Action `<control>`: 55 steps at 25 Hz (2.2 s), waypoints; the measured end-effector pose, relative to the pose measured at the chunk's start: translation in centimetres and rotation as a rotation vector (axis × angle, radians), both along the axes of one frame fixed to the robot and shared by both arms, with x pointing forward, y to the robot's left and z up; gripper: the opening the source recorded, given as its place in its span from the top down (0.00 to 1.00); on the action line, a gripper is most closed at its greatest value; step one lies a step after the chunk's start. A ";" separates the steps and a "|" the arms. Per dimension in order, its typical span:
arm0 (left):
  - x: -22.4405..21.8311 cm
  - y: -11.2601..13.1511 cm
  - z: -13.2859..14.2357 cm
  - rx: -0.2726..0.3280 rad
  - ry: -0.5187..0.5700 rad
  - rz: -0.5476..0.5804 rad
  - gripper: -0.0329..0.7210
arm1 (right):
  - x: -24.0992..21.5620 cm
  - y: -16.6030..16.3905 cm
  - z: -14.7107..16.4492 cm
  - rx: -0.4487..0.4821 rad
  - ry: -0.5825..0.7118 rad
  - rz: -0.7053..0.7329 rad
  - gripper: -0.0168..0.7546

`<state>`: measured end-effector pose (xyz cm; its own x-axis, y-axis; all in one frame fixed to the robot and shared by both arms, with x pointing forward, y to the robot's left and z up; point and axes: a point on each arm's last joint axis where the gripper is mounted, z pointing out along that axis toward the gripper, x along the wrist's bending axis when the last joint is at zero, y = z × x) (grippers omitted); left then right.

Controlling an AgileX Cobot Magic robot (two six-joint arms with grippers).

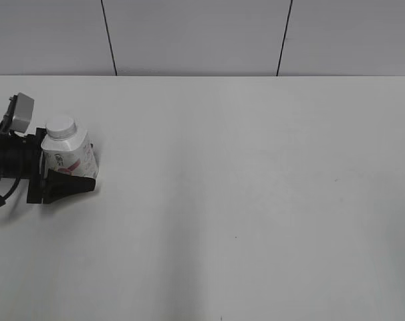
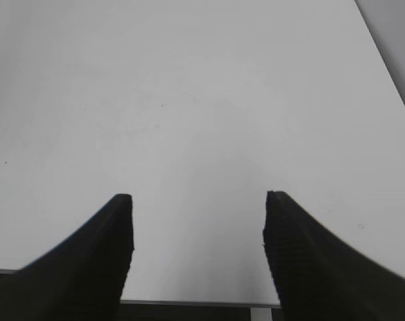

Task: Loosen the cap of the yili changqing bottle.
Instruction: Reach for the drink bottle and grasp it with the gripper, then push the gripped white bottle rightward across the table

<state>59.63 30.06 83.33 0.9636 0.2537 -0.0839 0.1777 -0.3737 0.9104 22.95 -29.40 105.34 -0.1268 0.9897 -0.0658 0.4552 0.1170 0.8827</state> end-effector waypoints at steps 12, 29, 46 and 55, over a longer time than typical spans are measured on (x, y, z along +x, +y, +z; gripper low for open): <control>0.4 -1.1 0.2 -0.003 -0.011 -0.021 0.31 | 0.0 0.0 0.0 0.000 0.000 0.000 0.34; 0.9 -3.6 0.9 -0.024 0.067 0.018 0.35 | 0.0 0.0 0.0 0.000 0.000 0.000 0.34; 1.7 -12.7 3.6 -0.210 0.056 0.084 0.35 | 0.0 0.0 0.0 0.000 0.000 0.000 0.34; 1.6 -13.1 3.6 -0.210 0.044 0.074 0.35 | 0.0 0.0 0.0 0.000 0.000 0.000 0.34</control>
